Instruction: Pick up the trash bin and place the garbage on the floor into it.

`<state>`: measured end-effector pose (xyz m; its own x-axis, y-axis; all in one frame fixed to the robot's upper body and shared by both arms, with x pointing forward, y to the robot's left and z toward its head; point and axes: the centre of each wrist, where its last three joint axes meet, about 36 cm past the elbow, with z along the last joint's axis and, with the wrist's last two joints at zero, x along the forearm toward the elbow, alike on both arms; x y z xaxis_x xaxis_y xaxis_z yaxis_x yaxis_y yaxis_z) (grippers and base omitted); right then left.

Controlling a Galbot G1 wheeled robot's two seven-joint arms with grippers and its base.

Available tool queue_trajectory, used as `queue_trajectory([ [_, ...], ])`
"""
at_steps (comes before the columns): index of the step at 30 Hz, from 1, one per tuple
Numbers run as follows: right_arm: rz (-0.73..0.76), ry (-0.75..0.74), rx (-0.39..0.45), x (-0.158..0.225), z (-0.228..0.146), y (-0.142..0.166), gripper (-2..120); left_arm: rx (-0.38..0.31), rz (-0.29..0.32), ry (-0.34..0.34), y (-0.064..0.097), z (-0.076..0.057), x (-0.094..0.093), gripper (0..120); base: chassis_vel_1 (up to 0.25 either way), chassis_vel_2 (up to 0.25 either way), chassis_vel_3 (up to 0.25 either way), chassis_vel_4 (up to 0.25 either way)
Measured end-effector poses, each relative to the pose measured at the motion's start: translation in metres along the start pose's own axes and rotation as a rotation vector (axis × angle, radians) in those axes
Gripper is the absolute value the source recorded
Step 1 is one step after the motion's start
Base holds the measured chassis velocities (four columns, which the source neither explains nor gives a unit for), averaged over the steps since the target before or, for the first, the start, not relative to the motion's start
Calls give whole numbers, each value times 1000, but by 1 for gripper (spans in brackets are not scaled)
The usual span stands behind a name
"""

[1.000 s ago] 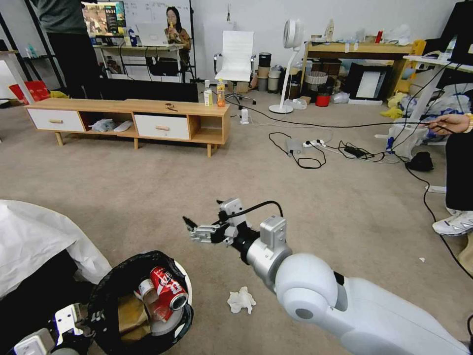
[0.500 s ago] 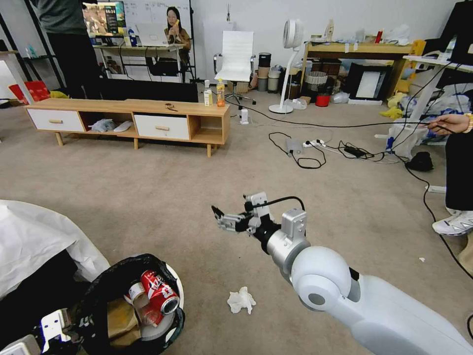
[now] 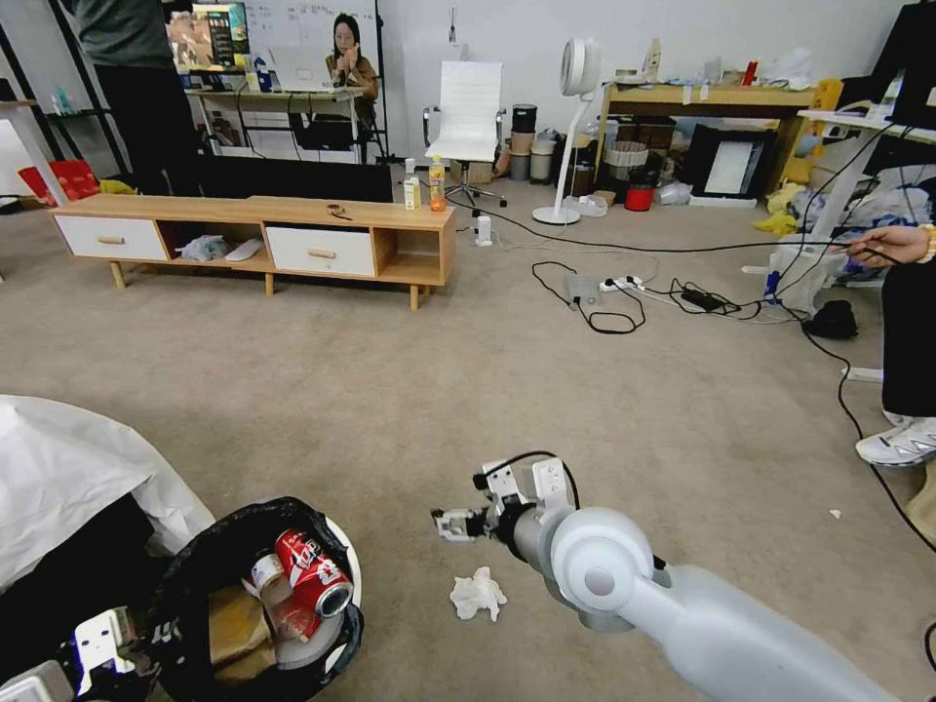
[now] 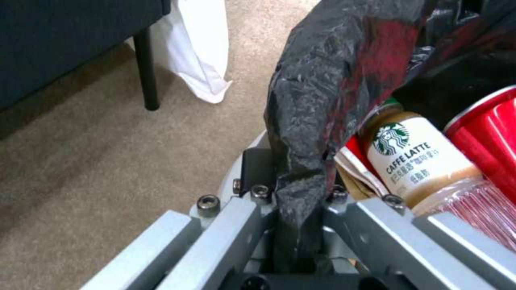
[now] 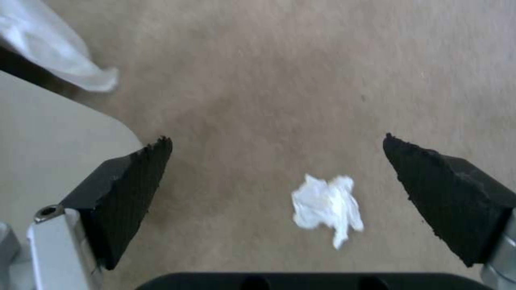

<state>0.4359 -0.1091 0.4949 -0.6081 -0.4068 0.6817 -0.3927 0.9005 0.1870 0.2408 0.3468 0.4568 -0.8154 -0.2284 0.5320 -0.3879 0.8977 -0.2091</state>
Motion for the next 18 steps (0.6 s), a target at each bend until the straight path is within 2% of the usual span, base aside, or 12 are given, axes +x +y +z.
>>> queue_trajectory([
  [18,70,146,-31,-76,28,-22,100,8,12,4,-3,2,-4,2,0,0,0,0],
])
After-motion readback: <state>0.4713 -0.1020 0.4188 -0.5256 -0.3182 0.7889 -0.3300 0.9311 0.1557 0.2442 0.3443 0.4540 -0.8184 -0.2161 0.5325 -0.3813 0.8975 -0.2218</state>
